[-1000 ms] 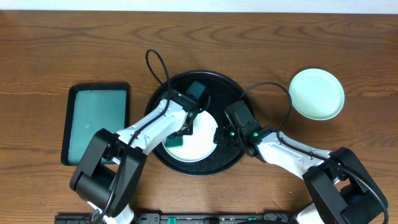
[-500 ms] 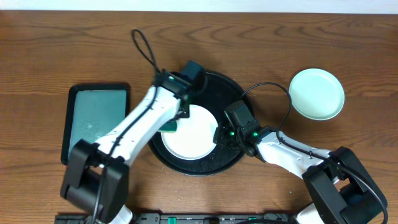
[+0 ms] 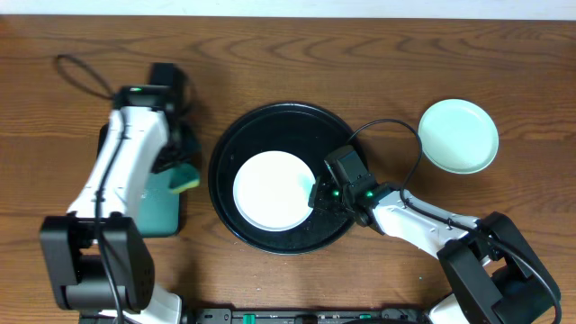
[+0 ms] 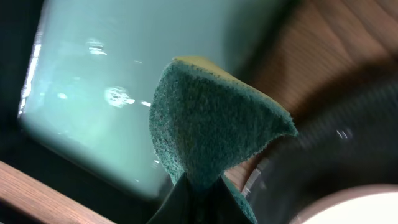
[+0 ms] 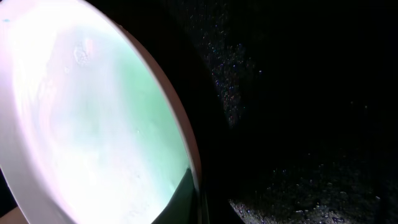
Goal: Clean dirty plates on tray and stack at the side
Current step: 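Return the sponge to the water tray with the left gripper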
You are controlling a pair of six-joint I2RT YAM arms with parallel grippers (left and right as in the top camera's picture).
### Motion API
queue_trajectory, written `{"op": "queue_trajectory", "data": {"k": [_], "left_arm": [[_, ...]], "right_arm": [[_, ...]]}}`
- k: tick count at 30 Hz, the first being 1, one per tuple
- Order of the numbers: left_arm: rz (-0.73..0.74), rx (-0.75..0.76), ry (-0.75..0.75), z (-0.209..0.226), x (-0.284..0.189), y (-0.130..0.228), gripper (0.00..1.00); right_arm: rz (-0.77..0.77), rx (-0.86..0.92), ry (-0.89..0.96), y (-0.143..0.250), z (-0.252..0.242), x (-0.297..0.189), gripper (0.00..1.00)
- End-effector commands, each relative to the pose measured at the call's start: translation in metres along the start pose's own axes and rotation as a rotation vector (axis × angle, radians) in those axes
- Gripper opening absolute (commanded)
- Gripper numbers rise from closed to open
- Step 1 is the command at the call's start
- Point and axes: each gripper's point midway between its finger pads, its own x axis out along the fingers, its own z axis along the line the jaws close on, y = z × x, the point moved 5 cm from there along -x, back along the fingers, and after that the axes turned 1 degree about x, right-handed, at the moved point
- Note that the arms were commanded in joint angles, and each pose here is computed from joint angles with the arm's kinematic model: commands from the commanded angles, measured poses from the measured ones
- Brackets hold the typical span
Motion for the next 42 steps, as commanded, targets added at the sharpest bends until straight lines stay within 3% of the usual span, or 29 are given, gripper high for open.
{"op": "queue_trajectory", "data": {"k": [1,8,11,15,20,27,31,37,42], "left_arm": [[-0.012,-0.037,0.057,0.016,-0.009,-0.014,0.07],[0.027,-0.129,0.029,0.047,0.018,-0.028,0.07],[0.071,-0.135,0.008,0.049,0.033,-0.027,0.17],[0.128,-0.117,-0.015,0.047,0.055,-0.027,0.17],[0.164,-0.099,-0.017,0.043,0.07,-0.026,0.37],[0.066,-0.054,0.188,0.024,0.022,-0.027,0.49],[-0.052,-0.01,0.245,0.02,-0.027,-0.017,0.78],[-0.084,0.102,0.29,0.006,-0.073,0.027,0.8],[-0.048,0.195,0.285,-0.009,-0.078,0.051,0.8]], "right_arm": [[0.001,0.022,0.046,0.002,-0.009,0.007,0.01],[0.002,0.022,0.046,0.002,-0.009,0.007,0.01],[0.002,0.017,0.046,0.002,-0.009,0.007,0.01],[0.009,0.009,0.04,0.003,-0.009,0.007,0.01],[0.01,0.006,0.039,0.003,-0.008,0.006,0.01],[0.004,0.003,0.03,0.002,-0.007,0.007,0.01],[0.0,-0.002,0.024,0.001,-0.005,0.007,0.01],[0.023,-0.066,0.018,-0.001,0.005,-0.001,0.01],[0.017,-0.15,0.12,-0.007,0.007,-0.024,0.01]]}}
